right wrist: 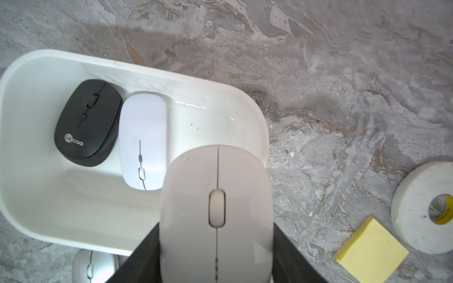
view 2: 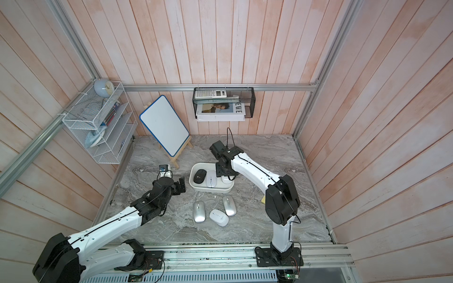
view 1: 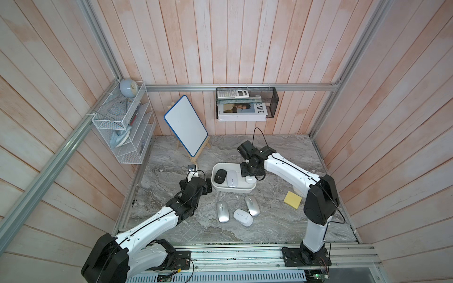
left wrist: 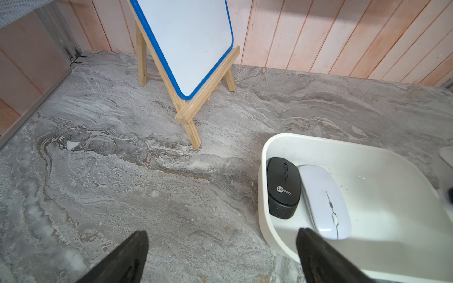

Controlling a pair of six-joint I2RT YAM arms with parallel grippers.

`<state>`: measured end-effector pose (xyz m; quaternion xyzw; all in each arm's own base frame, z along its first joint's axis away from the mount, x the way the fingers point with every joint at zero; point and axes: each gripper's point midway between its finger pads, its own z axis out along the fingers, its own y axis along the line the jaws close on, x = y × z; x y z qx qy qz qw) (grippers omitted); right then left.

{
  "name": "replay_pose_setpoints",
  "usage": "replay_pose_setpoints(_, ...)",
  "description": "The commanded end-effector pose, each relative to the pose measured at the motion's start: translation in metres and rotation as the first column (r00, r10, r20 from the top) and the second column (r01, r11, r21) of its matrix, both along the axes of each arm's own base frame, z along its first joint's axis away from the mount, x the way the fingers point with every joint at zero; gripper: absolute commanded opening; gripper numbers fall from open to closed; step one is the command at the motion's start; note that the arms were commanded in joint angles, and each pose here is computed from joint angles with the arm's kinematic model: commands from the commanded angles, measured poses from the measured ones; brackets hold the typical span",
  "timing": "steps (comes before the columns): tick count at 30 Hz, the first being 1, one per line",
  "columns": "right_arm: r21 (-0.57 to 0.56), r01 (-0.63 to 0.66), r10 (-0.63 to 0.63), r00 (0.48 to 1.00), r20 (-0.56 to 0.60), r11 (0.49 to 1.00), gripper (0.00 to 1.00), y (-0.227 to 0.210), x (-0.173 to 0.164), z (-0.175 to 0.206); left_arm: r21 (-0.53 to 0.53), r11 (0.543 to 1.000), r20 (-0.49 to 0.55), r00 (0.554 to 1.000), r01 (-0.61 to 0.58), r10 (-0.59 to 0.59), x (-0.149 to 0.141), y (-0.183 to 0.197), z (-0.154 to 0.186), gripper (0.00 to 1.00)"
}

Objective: Take out the mouse from the storage box
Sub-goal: Pick up the mouse from the storage box, then place the mouse at the center of the board.

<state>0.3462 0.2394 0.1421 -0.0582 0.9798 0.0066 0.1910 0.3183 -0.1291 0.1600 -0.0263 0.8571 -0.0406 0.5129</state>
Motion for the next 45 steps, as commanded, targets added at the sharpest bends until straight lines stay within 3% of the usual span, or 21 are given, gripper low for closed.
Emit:
replay_pose_setpoints(1, -0.026, -0.003, 0.003, 1.0, -0.002, 1.0, 0.49, -0.016, -0.017, 0.006, 0.01, 1.0, 0.02, 1.0, -0.016, 0.015, 0.0, 0.006, 0.003, 1.0)
replay_pose_setpoints(16, 0.002, 0.073, -0.073, 0.997, -0.003, 0.997, 0.49, -0.07, -0.071, -0.001, 0.004, 1.0, 0.021, 1.0, -0.016, 0.016, -0.001, 0.006, 0.003, 1.0)
replay_pose_setpoints(30, 0.032, 0.181, -0.178, 0.981, -0.075, 0.983, 0.49, -0.106, -0.092, -0.053, -0.001, 0.999, 0.034, 0.998, -0.049, 0.049, -0.003, 0.013, 0.003, 1.0)
replay_pose_setpoints(45, 0.057, 0.207, -0.196, 0.969, -0.153, 0.977, 0.49, -0.104, -0.072, -0.094, 0.007, 0.999, 0.027, 0.999, -0.039, 0.039, -0.002, 0.011, 0.001, 1.0)
